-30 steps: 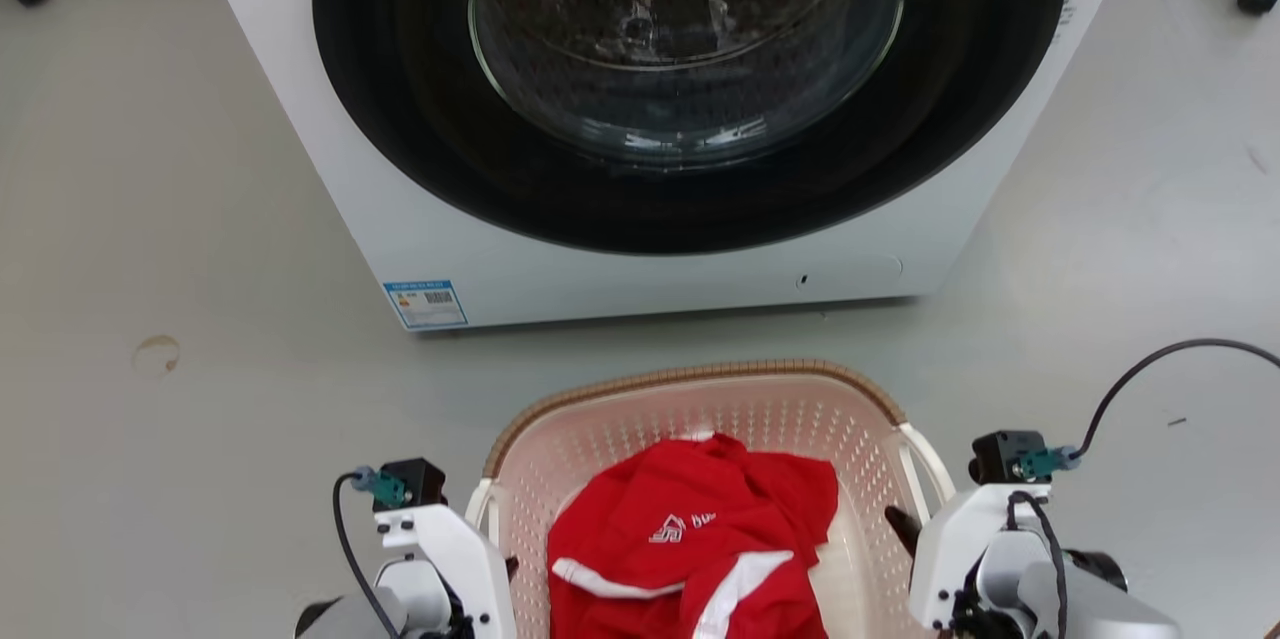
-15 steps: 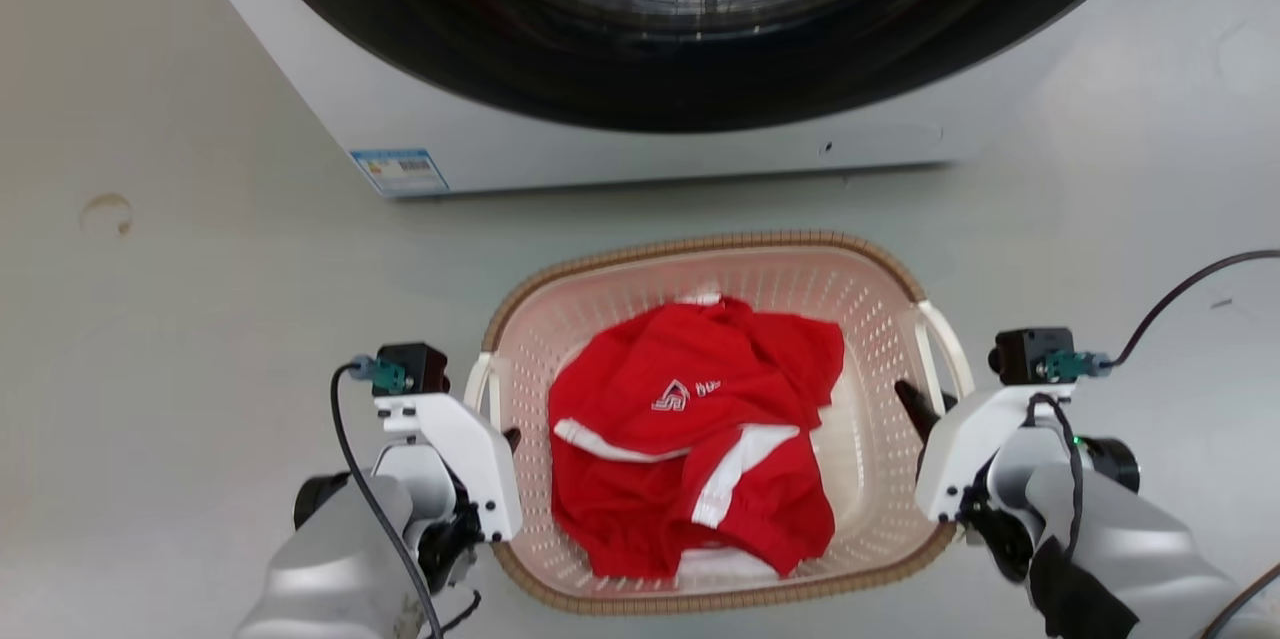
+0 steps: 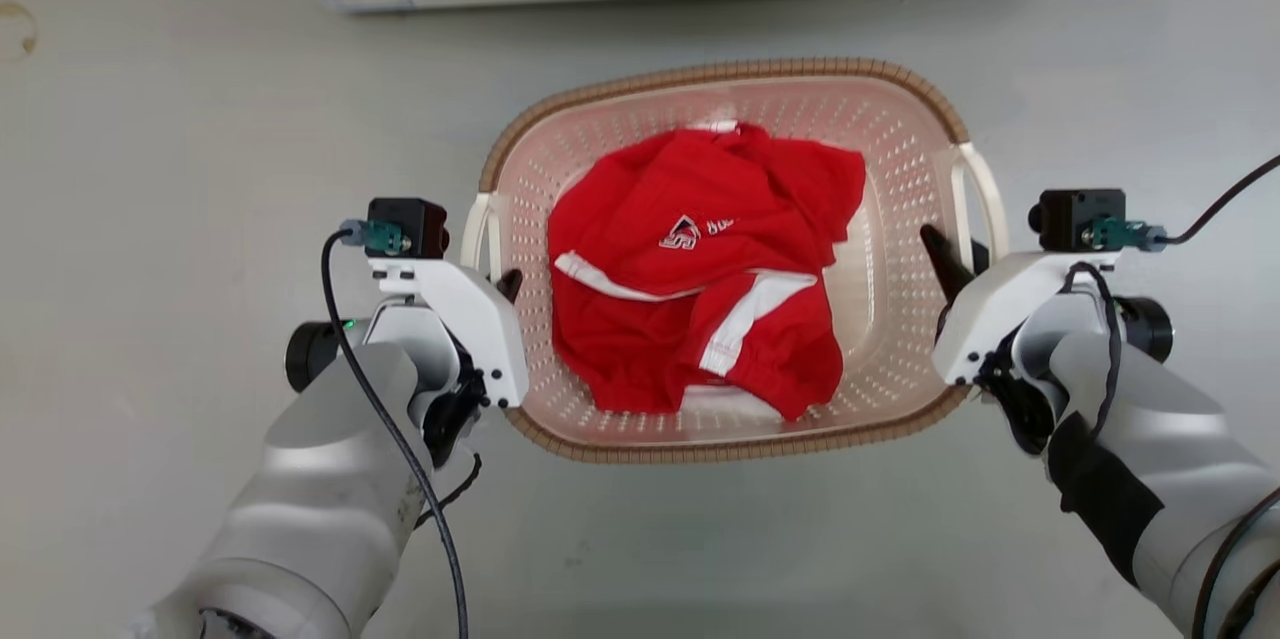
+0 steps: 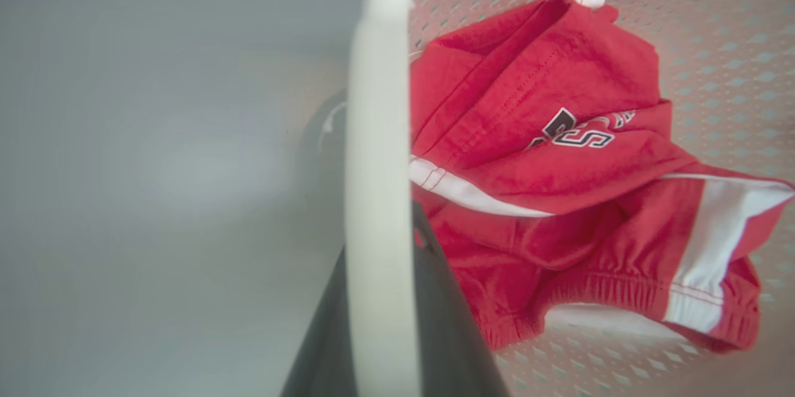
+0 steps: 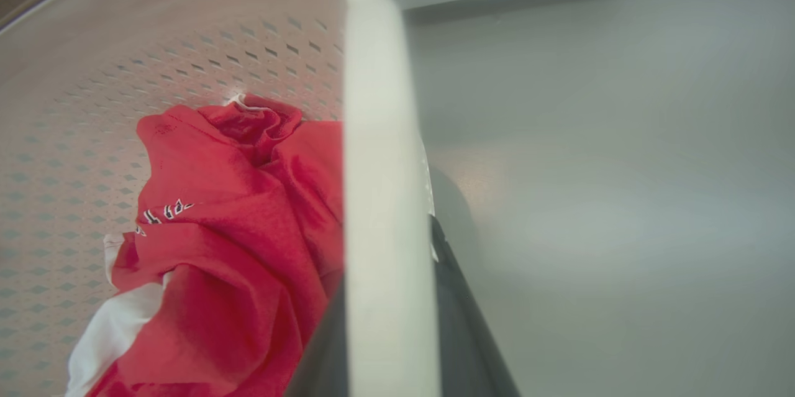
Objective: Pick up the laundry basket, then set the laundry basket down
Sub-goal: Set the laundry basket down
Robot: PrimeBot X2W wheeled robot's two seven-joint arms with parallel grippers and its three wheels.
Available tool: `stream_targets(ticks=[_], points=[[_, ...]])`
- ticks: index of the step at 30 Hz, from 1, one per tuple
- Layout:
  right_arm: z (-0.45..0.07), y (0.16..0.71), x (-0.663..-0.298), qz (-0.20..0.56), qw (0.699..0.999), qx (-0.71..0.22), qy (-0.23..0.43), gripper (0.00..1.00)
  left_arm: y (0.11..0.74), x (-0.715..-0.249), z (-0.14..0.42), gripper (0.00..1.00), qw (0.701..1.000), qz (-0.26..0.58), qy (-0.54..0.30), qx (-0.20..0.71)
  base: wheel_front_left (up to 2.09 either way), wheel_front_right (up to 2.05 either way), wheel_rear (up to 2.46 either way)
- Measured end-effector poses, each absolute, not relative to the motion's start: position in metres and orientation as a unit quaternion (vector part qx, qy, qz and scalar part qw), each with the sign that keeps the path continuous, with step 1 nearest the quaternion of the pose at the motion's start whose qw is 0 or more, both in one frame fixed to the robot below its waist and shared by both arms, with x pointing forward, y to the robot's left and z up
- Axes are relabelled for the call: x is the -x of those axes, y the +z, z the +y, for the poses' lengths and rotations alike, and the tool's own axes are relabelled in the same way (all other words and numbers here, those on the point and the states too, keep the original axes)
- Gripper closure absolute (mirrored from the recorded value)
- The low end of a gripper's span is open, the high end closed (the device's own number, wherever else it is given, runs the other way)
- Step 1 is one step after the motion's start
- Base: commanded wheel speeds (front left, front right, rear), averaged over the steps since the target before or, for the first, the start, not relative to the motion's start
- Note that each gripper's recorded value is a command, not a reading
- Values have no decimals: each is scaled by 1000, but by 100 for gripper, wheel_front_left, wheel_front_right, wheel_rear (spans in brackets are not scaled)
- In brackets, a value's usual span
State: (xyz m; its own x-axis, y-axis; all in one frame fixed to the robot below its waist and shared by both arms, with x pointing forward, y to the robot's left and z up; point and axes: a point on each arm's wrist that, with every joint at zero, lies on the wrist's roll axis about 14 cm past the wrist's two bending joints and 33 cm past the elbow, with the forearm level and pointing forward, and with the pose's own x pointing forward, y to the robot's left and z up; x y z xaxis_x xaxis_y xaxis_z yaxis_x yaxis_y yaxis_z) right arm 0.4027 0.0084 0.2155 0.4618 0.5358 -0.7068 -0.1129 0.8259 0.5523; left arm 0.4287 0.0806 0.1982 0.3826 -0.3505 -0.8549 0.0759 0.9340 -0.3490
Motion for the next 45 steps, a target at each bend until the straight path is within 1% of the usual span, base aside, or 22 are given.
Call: stream_targets(ticks=[7,14,18,30,41,42,43,44,45], points=[[12,185,-408,497,815,-223,195,100,168,-431,84,100,813,555,-127,123,0,0,0],[10,164,-428,492,820,-221,192,100,148,-448,82,100,821,543,-130,119,0,0,0],[8,153,-431,493,820,-220,189,100,138,-451,81,100,826,536,-135,115,0,0,0],[7,147,-444,472,832,-218,195,100,128,-454,81,100,835,522,-136,113,0,0,0],[8,143,-436,475,829,-224,192,100,126,-449,82,100,832,526,-140,106,0,0,0],[8,143,-437,474,830,-223,193,99,126,-450,82,75,833,524,-141,105,0,0,0],[8,142,-437,473,830,-223,193,69,126,-449,82,14,834,523,-142,103,0,0,0],[6,142,-438,473,831,-219,194,0,126,-450,83,0,835,520,-147,101,0,0,0],[1,140,-438,473,833,-213,193,0,126,-452,85,0,839,515,-148,97,0,0,0]])
